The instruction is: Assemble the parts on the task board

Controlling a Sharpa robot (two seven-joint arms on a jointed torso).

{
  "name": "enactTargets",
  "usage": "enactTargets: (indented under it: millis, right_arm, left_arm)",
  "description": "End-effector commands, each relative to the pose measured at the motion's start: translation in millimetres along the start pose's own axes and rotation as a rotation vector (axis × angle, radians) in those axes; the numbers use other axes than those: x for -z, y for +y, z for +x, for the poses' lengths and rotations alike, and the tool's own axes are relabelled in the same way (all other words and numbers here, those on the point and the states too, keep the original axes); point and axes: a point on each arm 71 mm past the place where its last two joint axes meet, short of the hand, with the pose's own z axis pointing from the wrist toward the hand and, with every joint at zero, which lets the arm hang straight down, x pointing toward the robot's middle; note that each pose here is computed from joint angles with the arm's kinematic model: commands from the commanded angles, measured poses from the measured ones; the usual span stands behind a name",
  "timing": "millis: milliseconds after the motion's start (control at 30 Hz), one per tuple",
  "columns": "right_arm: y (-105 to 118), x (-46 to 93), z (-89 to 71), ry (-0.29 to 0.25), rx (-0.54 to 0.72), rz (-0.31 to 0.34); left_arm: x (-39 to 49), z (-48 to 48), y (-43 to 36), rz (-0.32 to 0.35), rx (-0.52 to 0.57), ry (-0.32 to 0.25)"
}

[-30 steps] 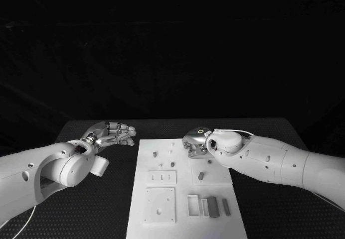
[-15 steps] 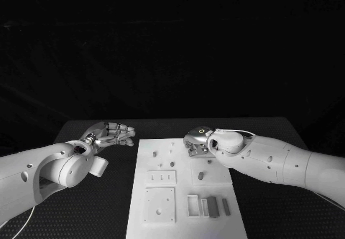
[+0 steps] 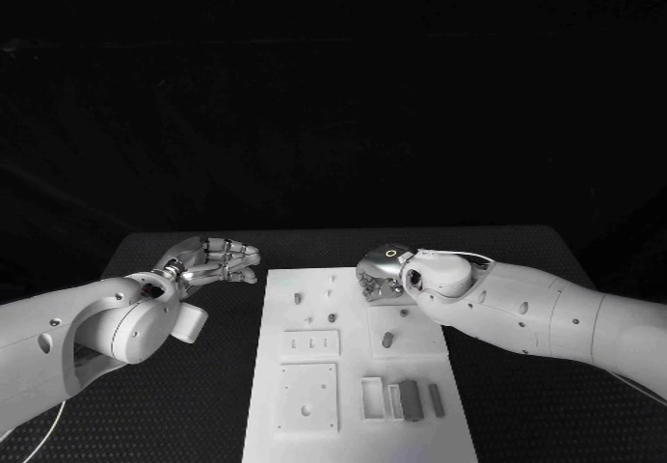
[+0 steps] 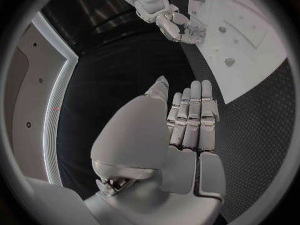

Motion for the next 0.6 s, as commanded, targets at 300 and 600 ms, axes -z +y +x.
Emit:
enactTargets:
  millis: [300,600]
  right_arm:
    - [-3.2,4.5,24.9,0.114,0.024,0.037]
    - [-3.2,4.2,24.3,0.107,0.025,0.043]
  left_arm:
    - [-0.2,1.6,-2.0,0.011,0.000,0.016]
    - [-0.1,1.5,-2.0,0.011,0.000,0.016]
